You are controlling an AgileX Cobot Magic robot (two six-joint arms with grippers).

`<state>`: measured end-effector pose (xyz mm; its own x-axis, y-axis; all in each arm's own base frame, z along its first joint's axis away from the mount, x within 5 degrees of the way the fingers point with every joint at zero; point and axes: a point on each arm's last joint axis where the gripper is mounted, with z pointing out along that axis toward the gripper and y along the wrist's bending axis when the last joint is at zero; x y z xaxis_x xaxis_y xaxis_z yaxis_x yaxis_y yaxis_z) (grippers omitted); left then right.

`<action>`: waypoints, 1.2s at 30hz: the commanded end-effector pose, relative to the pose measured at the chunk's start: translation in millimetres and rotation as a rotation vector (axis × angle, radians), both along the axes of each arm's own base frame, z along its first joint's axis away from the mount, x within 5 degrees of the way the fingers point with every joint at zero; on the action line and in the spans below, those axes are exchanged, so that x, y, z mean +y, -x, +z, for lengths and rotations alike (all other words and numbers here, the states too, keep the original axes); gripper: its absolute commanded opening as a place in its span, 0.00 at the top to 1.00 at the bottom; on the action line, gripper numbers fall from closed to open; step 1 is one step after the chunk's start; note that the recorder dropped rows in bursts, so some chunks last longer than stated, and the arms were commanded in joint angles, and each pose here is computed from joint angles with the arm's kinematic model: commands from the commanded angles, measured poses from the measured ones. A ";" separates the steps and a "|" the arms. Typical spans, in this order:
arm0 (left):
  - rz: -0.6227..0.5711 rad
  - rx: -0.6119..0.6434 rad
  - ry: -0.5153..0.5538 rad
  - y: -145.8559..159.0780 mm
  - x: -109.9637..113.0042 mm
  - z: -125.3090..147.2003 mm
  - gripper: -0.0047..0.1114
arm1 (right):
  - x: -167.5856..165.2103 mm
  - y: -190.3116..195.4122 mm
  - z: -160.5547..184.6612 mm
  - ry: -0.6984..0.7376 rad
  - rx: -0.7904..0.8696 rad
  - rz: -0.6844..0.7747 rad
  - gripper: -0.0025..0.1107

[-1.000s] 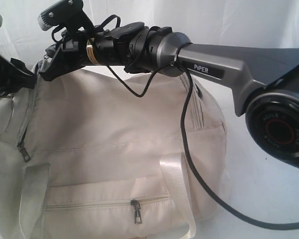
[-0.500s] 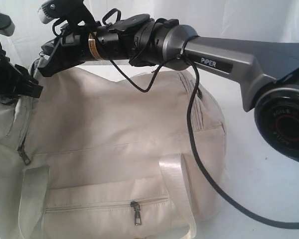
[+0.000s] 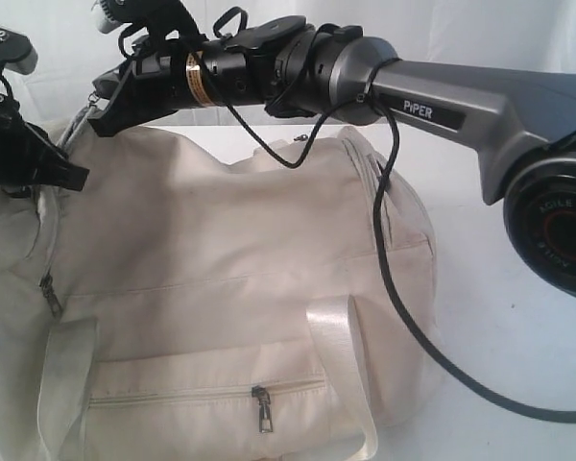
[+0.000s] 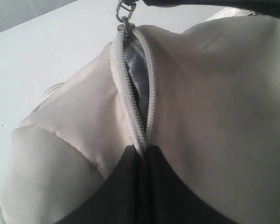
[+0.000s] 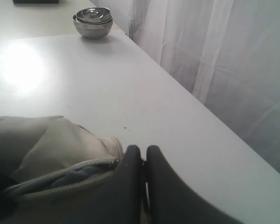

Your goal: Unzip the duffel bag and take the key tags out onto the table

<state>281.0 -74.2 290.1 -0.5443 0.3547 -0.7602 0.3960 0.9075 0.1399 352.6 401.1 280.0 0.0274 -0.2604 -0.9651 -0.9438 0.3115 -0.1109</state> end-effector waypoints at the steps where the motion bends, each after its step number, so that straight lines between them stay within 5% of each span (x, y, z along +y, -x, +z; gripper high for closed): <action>1: 0.024 0.018 0.024 3.4 2.0 2.7 0.96 | -18.4 -24.2 6.5 -0.021 -0.023 -0.160 0.98; 19: 0.182 -0.021 0.053 30.9 48.1 36.3 0.96 | -24.1 -45.4 -20.2 0.026 -0.040 -0.319 0.98; 32: 0.183 -0.041 0.038 32.0 50.4 39.1 0.96 | -31.0 -47.7 -19.1 0.018 -0.006 -0.232 0.98; 36: 0.116 -0.047 -0.045 32.7 50.4 38.2 0.96 | -33.5 -46.3 -17.6 0.014 0.012 -0.170 0.98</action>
<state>255.9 -33.5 321.9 -0.5636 0.2439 -0.7892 0.2683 0.9577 0.1043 358.0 399.6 261.5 -0.0209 -0.2620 -0.9648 -0.9659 0.2542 -0.0481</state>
